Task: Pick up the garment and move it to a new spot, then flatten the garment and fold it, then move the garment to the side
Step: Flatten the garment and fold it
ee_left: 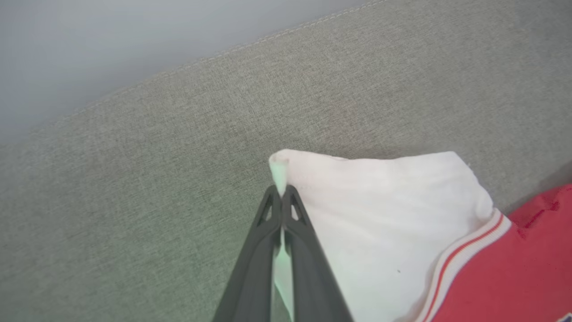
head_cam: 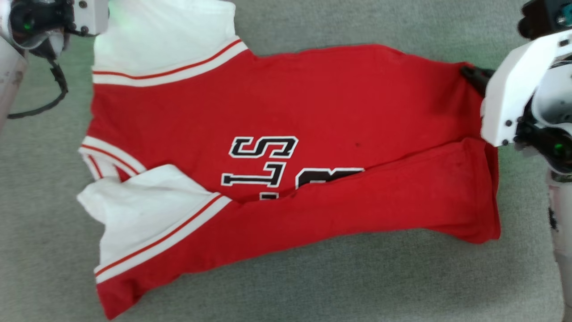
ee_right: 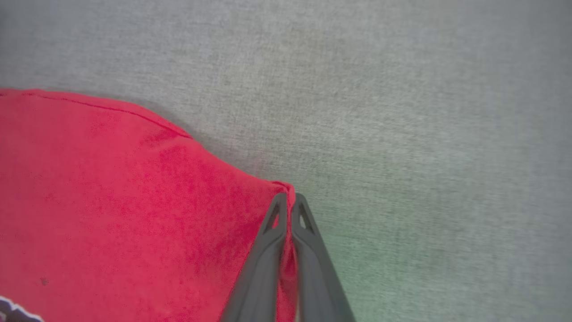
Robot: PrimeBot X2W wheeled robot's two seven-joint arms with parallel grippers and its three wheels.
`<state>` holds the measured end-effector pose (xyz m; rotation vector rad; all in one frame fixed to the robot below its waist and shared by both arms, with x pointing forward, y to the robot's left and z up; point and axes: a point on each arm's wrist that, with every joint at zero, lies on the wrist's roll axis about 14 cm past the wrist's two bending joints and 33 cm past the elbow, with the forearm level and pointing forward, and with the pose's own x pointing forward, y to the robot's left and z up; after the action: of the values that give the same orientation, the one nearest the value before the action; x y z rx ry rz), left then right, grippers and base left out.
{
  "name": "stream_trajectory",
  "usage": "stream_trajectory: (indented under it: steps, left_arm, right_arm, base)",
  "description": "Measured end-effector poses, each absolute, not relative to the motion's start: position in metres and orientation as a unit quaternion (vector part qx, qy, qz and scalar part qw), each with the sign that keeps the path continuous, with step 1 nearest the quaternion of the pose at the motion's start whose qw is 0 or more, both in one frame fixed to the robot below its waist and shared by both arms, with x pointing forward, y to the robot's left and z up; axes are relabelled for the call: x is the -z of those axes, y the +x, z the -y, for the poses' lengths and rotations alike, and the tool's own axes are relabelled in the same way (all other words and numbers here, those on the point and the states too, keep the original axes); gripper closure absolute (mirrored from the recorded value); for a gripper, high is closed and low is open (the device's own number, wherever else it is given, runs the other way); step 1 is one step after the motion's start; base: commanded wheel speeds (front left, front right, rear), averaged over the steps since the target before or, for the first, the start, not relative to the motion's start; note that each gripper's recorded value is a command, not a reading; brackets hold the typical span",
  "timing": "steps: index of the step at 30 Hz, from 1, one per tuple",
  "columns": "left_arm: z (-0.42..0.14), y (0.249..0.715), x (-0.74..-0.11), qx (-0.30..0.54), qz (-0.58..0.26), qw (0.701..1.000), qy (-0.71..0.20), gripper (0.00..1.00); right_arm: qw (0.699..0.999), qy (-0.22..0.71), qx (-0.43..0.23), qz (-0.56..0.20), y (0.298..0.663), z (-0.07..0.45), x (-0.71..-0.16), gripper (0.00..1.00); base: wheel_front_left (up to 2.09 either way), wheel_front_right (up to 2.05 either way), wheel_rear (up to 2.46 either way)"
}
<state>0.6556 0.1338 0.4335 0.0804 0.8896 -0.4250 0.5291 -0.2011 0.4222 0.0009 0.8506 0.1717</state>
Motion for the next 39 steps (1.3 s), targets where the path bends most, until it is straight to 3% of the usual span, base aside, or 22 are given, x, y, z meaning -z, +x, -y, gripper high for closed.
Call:
stream_trajectory:
  steps: [8,16,28,39]
  left_arm:
    - [-0.145,0.642,-0.489,0.212,-0.389,0.895,0.057,1.00]
    - [-0.164,0.589,-0.514,0.209,-0.403,0.888,0.077,1.00]
    - [-0.167,0.442,-0.477,0.211,-0.493,0.841,0.063,1.00]
    - [-0.160,0.411,-0.426,0.207,-0.543,0.814,0.002,1.00]
  right_arm:
    - [0.919,-0.032,-0.081,-0.384,0.520,0.210,-0.450,1.00]
    - [0.913,-0.047,-0.106,-0.391,0.487,0.209,-0.460,1.00]
    - [0.877,-0.035,-0.129,-0.462,0.431,0.205,-0.426,1.00]
    - [0.858,-0.016,-0.139,-0.494,0.419,0.193,-0.410,1.00]
  base:
    - [0.00,0.00,0.00]
    - [0.00,0.00,0.00]
    - [0.00,0.00,0.00]
    - [0.00,0.00,0.00]
